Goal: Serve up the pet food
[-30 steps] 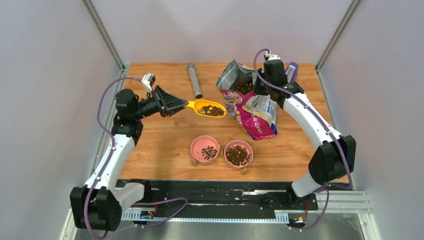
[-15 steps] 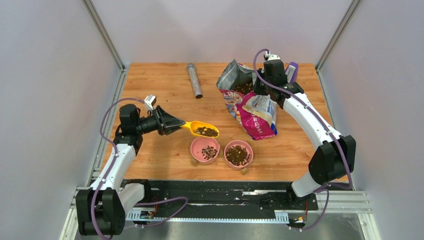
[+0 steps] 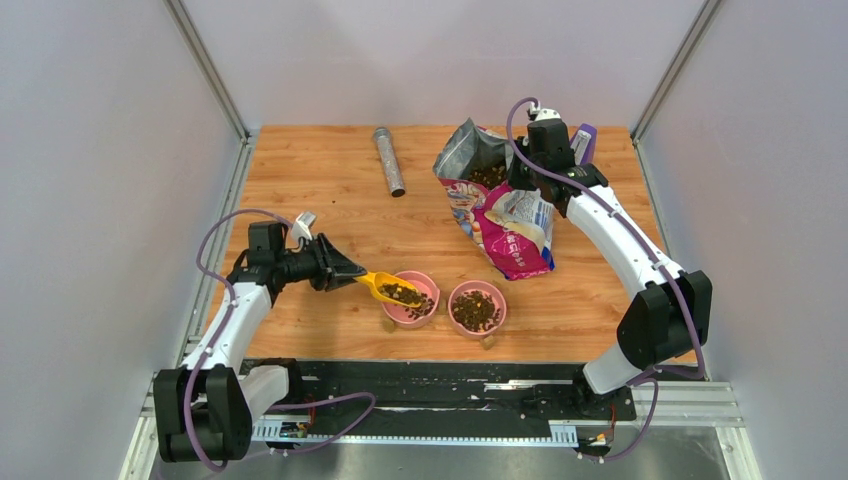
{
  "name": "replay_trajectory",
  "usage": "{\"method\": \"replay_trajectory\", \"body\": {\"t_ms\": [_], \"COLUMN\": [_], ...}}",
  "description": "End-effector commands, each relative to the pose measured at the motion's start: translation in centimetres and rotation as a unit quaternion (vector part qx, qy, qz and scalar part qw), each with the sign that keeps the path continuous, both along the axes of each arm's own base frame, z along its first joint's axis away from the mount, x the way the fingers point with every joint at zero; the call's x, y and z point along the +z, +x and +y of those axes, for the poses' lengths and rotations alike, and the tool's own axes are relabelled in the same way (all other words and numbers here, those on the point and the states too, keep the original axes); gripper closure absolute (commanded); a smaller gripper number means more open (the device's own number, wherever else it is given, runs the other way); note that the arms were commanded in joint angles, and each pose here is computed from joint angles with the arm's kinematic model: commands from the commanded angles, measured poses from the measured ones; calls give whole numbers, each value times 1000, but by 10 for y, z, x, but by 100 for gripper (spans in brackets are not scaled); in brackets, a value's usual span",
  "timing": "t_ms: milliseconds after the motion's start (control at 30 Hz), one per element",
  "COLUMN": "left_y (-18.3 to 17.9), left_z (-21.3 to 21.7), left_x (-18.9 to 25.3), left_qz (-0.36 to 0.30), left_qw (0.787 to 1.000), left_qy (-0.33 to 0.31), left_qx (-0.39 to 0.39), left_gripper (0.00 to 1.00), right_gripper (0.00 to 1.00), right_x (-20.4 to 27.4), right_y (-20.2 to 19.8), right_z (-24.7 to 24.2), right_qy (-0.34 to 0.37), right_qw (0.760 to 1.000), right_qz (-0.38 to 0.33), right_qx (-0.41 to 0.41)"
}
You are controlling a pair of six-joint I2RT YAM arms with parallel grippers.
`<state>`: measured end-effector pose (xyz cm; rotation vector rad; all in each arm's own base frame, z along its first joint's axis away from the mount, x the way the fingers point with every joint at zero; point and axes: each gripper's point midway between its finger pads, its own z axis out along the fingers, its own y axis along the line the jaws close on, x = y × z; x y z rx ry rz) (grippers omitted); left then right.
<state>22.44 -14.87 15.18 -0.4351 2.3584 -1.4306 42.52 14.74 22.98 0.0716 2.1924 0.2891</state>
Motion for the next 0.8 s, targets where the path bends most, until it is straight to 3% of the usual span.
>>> {"method": "replay_trajectory", "body": {"t_ms": [0, 433, 767], "left_y": [9, 24, 19], "left_z": [9, 25, 6], "left_x": [4, 32, 39], "left_qz": [-31, -75, -114], "left_qw": [998, 989, 971], "left_qy": [48, 127, 199], "left_qx": [0, 2, -73], "left_gripper": [100, 100, 100], "right_gripper": [100, 100, 100], "right_x": [4, 3, 2], "right_y": [2, 5, 6], "right_z": [-13, -19, -23], "right_qy": [-25, -24, -24], "right_qw": [1000, 1000, 999], "right_qz": [-5, -4, -3], "right_qx": [-11, -19, -24]}}
